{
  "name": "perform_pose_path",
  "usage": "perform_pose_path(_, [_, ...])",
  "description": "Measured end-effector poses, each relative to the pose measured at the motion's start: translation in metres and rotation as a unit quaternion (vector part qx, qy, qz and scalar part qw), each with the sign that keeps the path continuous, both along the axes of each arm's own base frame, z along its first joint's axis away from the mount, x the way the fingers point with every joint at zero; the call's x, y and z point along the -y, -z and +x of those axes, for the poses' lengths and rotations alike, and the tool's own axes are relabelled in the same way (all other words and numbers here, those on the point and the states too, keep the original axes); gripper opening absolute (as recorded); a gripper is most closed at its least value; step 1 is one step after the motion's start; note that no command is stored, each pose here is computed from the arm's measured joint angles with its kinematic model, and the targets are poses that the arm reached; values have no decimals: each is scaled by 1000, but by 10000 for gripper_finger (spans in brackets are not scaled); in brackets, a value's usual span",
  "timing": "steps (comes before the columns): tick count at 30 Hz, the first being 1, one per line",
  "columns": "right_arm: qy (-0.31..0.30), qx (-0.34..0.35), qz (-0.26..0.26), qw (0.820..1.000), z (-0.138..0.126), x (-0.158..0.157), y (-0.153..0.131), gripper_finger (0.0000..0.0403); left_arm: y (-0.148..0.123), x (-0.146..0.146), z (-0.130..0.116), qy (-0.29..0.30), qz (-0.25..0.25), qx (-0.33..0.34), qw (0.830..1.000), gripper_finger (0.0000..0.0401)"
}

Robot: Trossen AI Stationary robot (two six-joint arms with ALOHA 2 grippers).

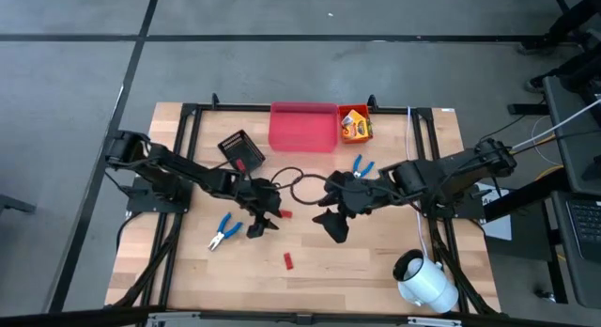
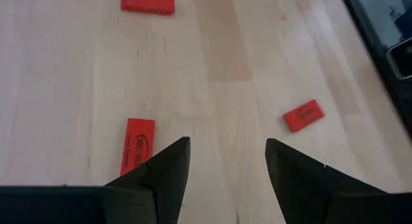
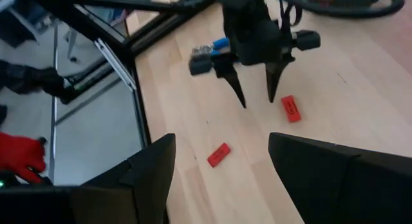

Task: Pick & Place School Supplies
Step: Put the red eraser into the black bin

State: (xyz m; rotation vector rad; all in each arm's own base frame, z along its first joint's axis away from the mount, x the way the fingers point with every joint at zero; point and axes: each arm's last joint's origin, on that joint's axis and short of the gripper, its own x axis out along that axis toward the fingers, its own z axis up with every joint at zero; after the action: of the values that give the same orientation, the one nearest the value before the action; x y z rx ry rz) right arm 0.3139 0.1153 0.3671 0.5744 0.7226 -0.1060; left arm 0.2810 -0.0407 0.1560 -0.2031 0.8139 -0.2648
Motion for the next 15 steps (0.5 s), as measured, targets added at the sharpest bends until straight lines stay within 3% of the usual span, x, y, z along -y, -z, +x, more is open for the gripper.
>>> perform_pose_path(8, [45, 27, 6, 999, -16, -16, -10, 255, 11, -10, 6, -6, 25, 1, 1000, 200])
perform_pose_path(15, [65, 37, 15, 997, -22, -24, -13, 255, 26, -24, 9, -3, 18, -21, 1000, 200])
